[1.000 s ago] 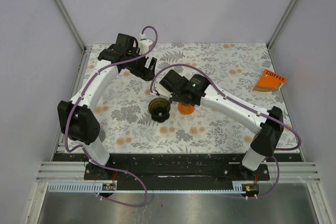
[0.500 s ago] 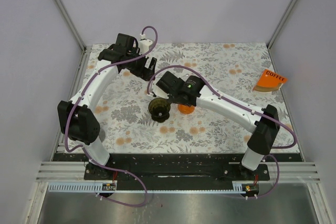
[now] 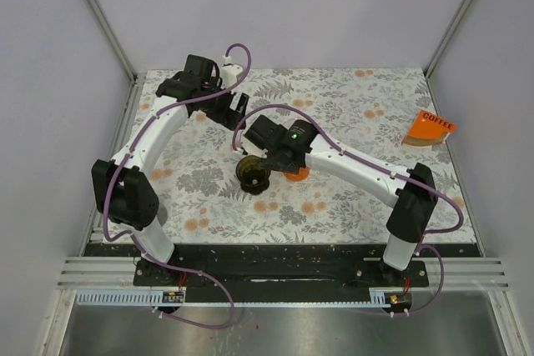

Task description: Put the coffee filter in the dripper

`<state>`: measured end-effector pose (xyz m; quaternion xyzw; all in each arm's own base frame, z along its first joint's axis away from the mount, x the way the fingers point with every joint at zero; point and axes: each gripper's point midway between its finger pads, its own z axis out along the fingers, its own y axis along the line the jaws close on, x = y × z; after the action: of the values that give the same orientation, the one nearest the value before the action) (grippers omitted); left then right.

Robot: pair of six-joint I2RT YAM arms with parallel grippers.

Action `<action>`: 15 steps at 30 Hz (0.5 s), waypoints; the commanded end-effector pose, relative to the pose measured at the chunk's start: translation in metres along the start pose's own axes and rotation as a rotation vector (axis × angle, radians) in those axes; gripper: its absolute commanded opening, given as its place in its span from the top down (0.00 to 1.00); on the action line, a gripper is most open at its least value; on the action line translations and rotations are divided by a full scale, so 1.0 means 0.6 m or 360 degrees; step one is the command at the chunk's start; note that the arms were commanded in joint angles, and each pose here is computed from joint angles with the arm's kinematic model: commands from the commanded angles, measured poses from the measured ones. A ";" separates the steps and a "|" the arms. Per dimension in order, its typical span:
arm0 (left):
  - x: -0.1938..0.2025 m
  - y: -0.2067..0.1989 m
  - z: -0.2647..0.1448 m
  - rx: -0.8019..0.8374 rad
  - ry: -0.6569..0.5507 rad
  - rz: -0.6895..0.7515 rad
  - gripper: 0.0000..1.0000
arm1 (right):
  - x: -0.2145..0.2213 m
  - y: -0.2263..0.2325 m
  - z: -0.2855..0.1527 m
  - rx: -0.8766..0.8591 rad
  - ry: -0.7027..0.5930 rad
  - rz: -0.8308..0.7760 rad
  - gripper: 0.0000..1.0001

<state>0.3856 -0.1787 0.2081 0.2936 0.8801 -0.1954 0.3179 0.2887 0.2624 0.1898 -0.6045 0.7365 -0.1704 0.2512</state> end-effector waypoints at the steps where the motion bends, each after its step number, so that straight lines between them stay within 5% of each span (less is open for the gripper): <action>1: -0.024 -0.004 -0.022 0.0006 -0.0112 0.0058 0.12 | -0.031 -0.033 -0.056 0.0064 -0.0157 0.0139 0.33; 5: -0.019 -0.003 -0.017 0.0007 -0.0096 0.0051 0.12 | -0.071 -0.030 -0.106 0.0016 -0.0362 0.0177 0.19; 7: -0.015 -0.002 -0.015 0.0009 -0.0085 0.0044 0.12 | -0.084 -0.032 -0.127 -0.0001 -0.0461 0.0209 0.01; 12: -0.011 -0.002 -0.015 -0.0001 -0.0080 0.0054 0.12 | -0.108 -0.080 -0.180 0.0118 -0.0719 0.0486 0.01; 15: -0.008 0.000 -0.020 -0.0016 -0.0078 0.0053 0.12 | -0.085 -0.159 -0.202 0.0219 -0.0839 0.0898 0.01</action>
<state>0.3833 -0.1767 0.2012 0.2934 0.8828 -0.1941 0.3113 0.2742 0.3018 0.2742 -0.5385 0.7445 -0.0584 0.3903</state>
